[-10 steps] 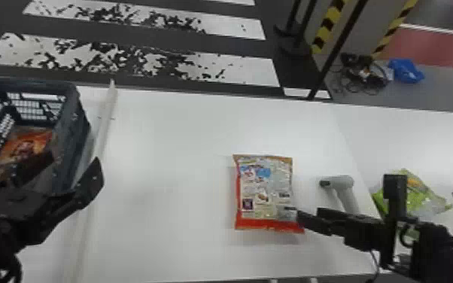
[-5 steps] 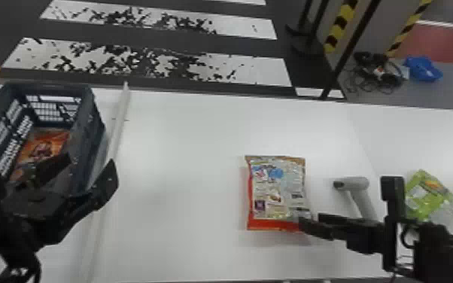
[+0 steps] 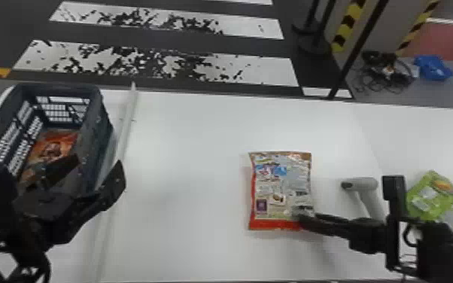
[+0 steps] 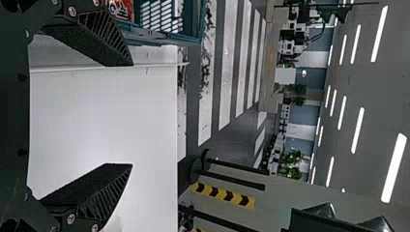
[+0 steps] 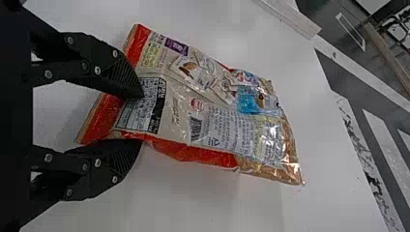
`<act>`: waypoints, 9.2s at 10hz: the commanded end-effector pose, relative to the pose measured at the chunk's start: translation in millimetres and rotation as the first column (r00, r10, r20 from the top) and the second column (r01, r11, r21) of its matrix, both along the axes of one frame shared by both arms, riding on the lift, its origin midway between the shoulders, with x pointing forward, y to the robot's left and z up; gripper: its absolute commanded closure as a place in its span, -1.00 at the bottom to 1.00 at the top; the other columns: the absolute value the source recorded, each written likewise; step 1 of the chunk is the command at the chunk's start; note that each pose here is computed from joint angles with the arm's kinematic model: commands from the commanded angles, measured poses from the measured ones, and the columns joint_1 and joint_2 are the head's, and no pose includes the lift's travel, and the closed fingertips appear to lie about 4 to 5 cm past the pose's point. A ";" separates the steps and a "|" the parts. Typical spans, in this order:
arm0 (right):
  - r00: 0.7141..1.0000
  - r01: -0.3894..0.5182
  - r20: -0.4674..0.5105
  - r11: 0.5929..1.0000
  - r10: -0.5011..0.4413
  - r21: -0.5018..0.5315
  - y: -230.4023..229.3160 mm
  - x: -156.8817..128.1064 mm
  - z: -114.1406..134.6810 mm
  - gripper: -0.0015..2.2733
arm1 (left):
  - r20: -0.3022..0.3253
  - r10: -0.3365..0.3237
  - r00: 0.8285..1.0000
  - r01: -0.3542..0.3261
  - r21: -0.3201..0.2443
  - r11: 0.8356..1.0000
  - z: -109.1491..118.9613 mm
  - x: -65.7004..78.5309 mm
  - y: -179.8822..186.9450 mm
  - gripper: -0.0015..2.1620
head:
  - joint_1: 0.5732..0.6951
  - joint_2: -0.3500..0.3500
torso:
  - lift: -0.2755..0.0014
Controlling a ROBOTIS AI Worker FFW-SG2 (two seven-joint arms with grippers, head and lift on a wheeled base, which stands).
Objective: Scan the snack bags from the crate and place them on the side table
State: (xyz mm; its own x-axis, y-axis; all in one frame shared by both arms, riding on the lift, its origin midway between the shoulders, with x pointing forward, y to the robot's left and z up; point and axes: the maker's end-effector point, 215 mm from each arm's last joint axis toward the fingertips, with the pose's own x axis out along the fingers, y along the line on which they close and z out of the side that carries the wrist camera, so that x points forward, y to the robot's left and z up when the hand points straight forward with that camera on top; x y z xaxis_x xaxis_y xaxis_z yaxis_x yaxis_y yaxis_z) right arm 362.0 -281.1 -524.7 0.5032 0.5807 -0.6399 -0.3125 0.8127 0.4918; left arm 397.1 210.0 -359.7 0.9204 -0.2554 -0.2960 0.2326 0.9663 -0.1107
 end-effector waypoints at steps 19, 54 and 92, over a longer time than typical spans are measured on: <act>0.537 0.830 0.296 0.557 -0.790 -0.018 -359.8 22.8 33.6 -0.91 | 0.023 -0.005 1.000 0.005 0.011 1.000 14.5 -3.0 -12.5 -0.87 | 1.00 -1.00 | 0.31; 0.483 0.487 0.813 0.871 -0.325 0.059 76.3 16.0 162.8 -0.94 | 0.013 -0.092 0.996 0.082 0.342 0.936 98.6 88.8 186.3 -0.87 | 1.00 0.64 | 0.31; 0.541 0.450 0.779 0.892 -0.317 0.050 78.0 27.2 142.3 -0.95 | -0.501 -0.391 0.772 0.564 0.256 0.785 -92.9 149.9 180.1 0.98 | 1.00 0.60 | 0.31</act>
State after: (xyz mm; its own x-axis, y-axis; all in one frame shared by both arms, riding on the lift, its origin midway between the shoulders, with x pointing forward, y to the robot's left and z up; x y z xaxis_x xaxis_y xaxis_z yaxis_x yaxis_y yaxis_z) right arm 388.2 -203.4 -381.0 0.9883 0.1505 0.0264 -0.1524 0.9829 0.1036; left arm 547.4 386.7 -456.1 0.4721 -0.4173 -0.7766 0.6951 0.7180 0.0367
